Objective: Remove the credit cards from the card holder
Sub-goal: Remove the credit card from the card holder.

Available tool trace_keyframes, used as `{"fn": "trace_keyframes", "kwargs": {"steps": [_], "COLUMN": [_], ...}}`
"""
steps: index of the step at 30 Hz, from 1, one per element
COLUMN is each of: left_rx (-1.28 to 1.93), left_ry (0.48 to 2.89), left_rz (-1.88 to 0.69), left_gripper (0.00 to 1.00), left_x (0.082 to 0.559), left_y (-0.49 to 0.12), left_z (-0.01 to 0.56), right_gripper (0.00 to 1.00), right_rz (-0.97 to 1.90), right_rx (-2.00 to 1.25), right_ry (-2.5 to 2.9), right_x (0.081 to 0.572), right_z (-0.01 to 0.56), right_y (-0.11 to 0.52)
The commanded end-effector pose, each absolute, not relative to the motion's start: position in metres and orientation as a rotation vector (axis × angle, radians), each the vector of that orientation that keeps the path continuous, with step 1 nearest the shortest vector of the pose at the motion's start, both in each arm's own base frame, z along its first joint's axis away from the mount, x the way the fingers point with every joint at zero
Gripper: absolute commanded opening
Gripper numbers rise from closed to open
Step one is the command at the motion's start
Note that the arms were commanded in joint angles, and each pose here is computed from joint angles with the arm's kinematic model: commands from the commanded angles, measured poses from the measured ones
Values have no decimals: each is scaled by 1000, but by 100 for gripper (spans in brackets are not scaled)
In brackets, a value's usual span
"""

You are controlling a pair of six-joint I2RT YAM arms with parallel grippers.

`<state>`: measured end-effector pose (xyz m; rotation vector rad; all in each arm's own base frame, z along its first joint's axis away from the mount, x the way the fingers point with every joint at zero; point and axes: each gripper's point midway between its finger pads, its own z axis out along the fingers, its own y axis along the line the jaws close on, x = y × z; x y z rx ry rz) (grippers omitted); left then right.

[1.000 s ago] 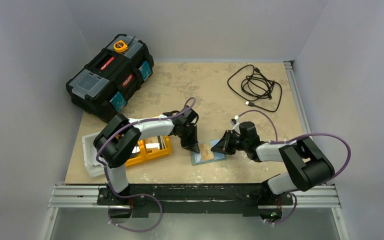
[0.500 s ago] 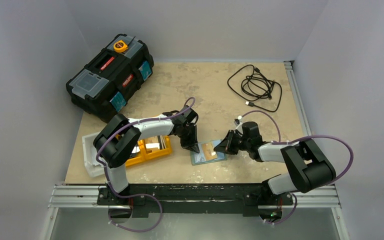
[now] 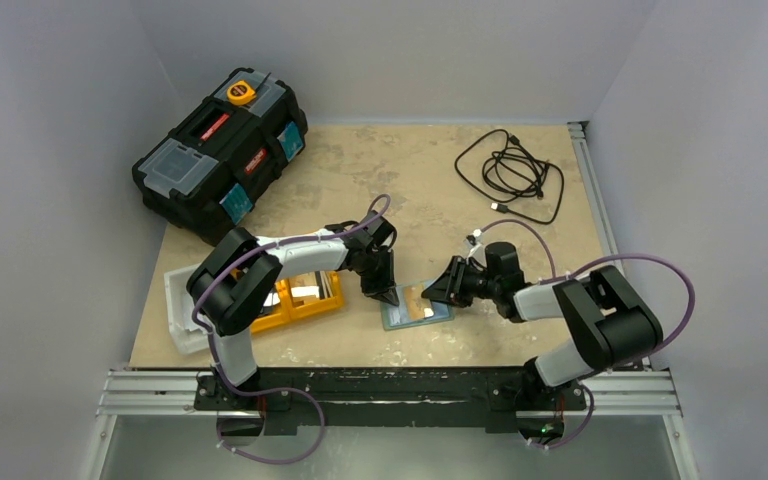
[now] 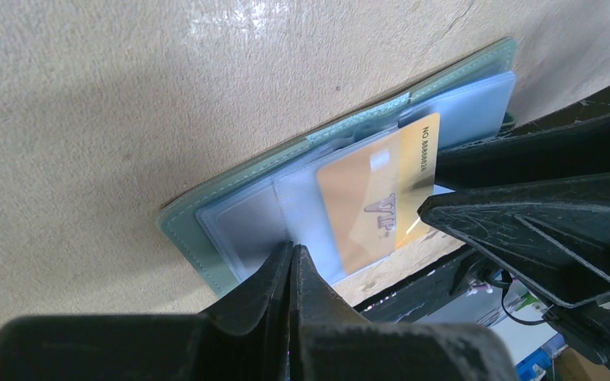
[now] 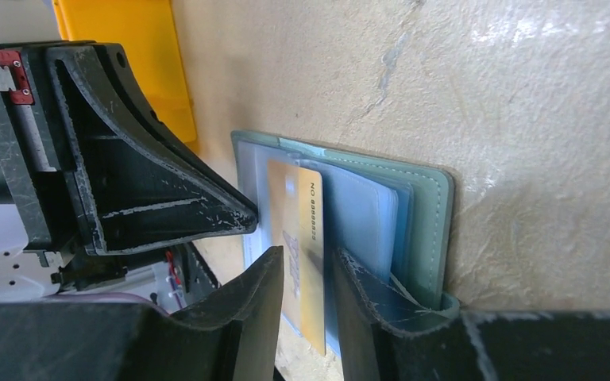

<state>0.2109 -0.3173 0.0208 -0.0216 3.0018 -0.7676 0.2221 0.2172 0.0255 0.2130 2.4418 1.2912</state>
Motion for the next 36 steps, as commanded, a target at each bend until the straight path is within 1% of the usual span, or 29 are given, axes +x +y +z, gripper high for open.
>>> {"fn": "trace_keyframes", "kwargs": {"steps": [1,3,7,12,14,26,31,36], "left_rx": [-61,-59,-61,-63,-60,-56,-47,-11], "left_ry": [3061,3063,3063,3064,3067,3069,3054,3018], "left_rz": [-476,-477,-478,-475,-473,-466,-484,-532], "left_gripper": [0,0,0,0,0,0,0,0], "left_x": [209,208,209,209,208,206,209,217], "left_y": [-278,-278,-278,-278,-277,-275,-278,-287], "left_z": [-11,-12,-12,-12,-13,-14,-9,5], "right_gripper": [30,29,23,6,1,0,0,0], "right_rz": [1263,1278,1287,1285,1243,1047,1015,1043], "right_rx": [242,243,242,235,236,309,323,294], "right_ry": [2496,2496,2494,2498,2507,2507,2467,2412], "right_x": [213,213,213,212,214,225,230,237], "right_z": [3,2,2,6,5,10,29,59], "right_y": [212,213,214,214,210,178,173,176]}}
